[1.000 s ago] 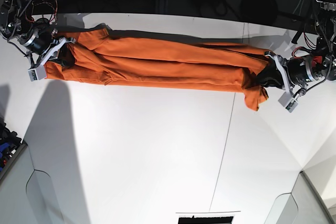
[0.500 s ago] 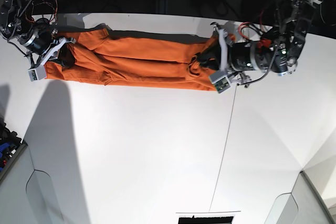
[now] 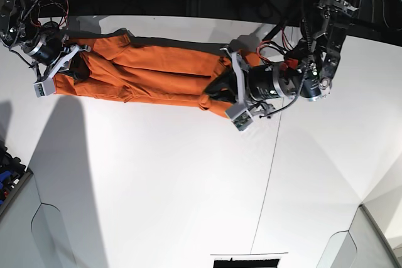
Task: Layout the t-shirt on the table in an organized manner, then fold the t-shirt properly
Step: 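Fold the strip's end with the left gripper toward the right gripper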
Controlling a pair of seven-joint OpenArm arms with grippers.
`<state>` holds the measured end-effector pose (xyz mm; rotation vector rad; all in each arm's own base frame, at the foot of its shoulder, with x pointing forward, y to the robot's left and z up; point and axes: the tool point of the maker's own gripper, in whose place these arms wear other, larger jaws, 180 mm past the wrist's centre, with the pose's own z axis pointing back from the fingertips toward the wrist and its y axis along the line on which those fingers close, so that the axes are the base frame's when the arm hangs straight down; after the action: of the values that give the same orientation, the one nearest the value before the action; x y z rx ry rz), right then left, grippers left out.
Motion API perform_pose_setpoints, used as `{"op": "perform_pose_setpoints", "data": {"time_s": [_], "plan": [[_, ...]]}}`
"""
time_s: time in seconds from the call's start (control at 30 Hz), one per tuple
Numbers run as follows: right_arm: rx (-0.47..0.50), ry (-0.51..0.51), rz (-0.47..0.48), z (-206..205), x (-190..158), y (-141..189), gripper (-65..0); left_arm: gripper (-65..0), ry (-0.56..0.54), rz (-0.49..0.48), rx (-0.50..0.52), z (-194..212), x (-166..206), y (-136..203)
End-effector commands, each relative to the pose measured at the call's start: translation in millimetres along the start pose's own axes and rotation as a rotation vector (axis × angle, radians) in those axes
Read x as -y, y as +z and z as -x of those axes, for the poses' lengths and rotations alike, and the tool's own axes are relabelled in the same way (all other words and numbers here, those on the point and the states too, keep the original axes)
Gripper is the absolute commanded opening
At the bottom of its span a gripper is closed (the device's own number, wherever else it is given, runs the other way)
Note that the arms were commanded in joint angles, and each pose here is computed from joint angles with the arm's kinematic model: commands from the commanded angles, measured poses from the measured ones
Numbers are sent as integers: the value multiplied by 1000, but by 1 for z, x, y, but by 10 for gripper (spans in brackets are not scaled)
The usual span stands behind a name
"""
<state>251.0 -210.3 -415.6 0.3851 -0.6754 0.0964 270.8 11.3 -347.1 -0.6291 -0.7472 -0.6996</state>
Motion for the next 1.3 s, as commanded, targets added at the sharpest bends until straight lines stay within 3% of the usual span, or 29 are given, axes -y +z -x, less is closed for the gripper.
{"op": "perform_pose_setpoints", "data": {"time_s": [0.0, 0.33, 0.5, 0.57, 1.0, 1.13, 1.2, 1.27], "plan": [[1, 12, 15, -4, 5, 4, -650, -650, 6, 19, 70, -19, 4, -1], [1, 12, 15, -4, 5, 4, -650, -650, 131, 99, 124, -24, 27, -36], [1, 12, 15, -4, 5, 4, -650, -391, 140, 110, 141, -29, 32, -39], [1, 12, 15, -4, 5, 4, -650, -343, 146, 118, 151, -32, 36, -41], [2, 12, 15, -5, 5, 4, -650, -345, 186, 193, 248, -51, 43, -32], [2, 12, 15, -4, 5, 4, -650, -348, 208, 131, 248, -46, 19, -21], [2, 12, 15, -4, 5, 4, -650, -409, 224, 96, 263, -44, 7, -14], [2, 12, 15, -4, 5, 4, -650, -534, 222, 90, 255, -38, 6, -12]]}}
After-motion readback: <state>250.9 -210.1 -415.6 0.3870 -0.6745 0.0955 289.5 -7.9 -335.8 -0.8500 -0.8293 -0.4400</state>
